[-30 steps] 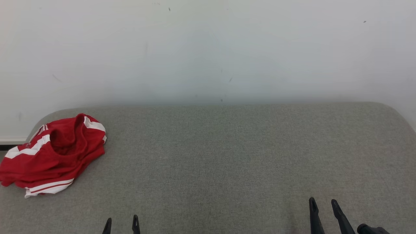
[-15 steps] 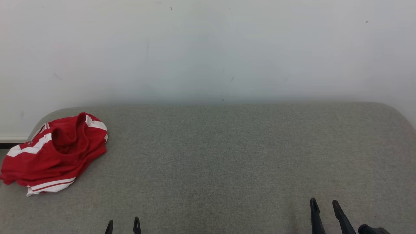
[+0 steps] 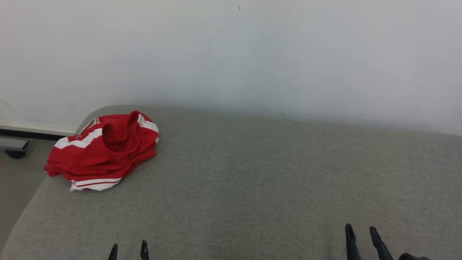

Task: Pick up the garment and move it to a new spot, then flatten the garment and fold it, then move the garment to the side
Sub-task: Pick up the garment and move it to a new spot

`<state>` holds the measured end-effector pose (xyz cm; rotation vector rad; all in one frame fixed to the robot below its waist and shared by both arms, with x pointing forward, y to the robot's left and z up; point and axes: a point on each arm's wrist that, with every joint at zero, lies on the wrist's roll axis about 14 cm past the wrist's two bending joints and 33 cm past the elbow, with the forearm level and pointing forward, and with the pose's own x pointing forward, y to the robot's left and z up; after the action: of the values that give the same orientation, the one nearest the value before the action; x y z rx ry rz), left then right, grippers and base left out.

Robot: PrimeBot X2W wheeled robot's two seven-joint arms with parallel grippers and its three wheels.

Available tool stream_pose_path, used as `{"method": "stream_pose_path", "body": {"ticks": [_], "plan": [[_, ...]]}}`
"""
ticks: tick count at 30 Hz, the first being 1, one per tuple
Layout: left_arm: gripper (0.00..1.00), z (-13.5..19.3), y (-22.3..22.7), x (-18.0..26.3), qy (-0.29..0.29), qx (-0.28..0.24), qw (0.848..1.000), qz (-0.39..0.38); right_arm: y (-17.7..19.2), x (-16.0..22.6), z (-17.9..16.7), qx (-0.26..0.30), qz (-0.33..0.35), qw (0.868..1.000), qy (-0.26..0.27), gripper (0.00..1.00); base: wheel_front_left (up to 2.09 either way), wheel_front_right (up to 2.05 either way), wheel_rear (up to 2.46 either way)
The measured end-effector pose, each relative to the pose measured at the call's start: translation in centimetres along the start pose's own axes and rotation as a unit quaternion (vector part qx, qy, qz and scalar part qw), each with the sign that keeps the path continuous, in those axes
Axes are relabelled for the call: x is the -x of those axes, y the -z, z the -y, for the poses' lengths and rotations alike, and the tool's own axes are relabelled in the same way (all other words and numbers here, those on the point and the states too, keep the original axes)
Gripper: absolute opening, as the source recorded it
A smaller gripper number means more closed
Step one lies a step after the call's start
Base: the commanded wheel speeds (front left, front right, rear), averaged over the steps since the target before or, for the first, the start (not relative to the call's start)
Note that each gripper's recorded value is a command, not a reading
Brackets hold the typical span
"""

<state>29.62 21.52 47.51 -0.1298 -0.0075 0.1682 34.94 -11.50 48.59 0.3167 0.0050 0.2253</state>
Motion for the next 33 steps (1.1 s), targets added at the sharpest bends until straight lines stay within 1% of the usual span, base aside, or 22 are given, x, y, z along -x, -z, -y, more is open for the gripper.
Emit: {"method": "stream_pose_path", "body": {"ticks": [1, 4, 11, 16, 20, 27, 33], "plan": [[1.00, 0.0, 0.0, 0.0, 0.000, 0.000, 1.000, 0.000, 0.0, 0.0, 0.0, 0.000, 0.000, 1.000, 0.000, 1.00, 0.00, 0.00, 0.00], [1.00, -1.7, -0.1, 0.9, -0.025, 0.000, 1.000, 0.003, 0.5, -0.7, -1.3, -0.002, -0.009, 1.000, -0.021, 1.00, 0.00, 0.00, 0.00], [1.00, -6.2, -0.6, 3.5, -0.094, 0.000, 0.995, 0.016, 1.7, -2.5, -5.5, 0.001, -0.032, 0.996, -0.089, 1.00, 0.00, 0.00, 0.00], [1.00, -9.9, -1.9, 5.7, -0.163, 0.001, 0.986, 0.037, 2.3, -4.3, -9.9, 0.028, -0.038, 0.986, -0.159, 1.00, 0.00, 0.00, 0.00], [1.00, -11.9, -2.2, 7.4, -0.210, 0.002, 0.977, 0.042, 3.3, -5.5, -12.8, 0.039, -0.050, 0.977, -0.203, 1.00, 0.00, 0.00, 0.00], [1.00, -13.9, -2.3, 9.5, -0.266, -0.006, 0.963, 0.035, 5.3, -6.9, -16.1, 0.060, -0.070, 0.962, -0.257, 1.00, -0.06, -0.06, -0.06], [1.00, -13.6, -1.9, 9.8, -0.276, 0.003, 0.961, 0.029, 6.0, -7.1, -16.5, 0.064, -0.078, 0.959, -0.264, 1.00, -0.16, -0.16, -0.16]]}}
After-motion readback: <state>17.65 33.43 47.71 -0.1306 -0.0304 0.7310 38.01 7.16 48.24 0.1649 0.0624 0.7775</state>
